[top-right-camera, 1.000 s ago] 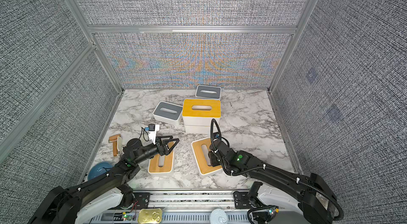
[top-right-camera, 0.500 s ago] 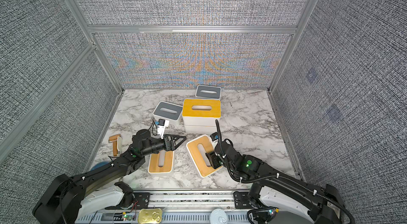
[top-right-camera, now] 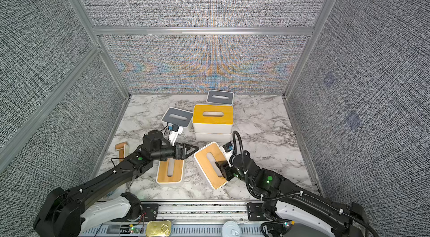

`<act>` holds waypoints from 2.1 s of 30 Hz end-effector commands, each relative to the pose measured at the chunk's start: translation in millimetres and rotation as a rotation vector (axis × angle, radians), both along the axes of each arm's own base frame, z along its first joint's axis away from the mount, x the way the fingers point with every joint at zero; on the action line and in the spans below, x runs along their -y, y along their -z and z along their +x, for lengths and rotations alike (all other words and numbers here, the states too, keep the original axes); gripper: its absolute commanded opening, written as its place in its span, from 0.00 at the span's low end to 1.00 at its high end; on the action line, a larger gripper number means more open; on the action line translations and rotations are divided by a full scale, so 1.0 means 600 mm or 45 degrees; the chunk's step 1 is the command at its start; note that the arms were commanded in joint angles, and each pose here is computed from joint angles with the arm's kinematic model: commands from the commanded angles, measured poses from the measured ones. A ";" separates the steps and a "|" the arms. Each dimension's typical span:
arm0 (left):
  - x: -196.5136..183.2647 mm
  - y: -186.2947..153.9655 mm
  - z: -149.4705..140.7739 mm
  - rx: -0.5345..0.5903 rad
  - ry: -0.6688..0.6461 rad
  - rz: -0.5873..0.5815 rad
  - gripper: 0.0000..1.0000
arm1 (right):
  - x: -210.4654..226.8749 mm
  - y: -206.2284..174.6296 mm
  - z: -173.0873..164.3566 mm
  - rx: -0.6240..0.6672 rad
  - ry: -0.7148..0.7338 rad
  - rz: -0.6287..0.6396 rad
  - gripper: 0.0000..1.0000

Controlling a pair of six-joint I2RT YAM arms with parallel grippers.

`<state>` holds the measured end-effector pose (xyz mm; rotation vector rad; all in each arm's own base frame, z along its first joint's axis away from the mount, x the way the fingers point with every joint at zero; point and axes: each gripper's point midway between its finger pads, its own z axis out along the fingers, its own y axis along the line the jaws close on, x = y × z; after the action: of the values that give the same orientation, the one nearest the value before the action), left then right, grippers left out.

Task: Stack the tissue boxes
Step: Place the tissue box at the tissue box.

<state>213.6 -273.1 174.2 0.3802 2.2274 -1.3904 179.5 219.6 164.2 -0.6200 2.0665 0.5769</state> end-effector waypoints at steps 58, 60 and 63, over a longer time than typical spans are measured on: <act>0.063 -0.001 -0.036 -0.063 0.097 -0.143 0.33 | -0.004 -0.043 0.023 0.184 0.092 0.025 0.45; 0.060 -0.007 -0.035 -0.049 0.084 -0.146 0.32 | -0.003 -0.043 0.022 0.177 0.094 0.025 0.49; 0.054 -0.012 -0.031 -0.034 0.053 -0.142 0.32 | -0.002 -0.049 0.018 0.170 0.085 0.035 0.58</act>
<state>192.0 -306.8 177.9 0.3853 2.1803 -1.5612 191.0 209.1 171.4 -0.5924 2.0011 0.4098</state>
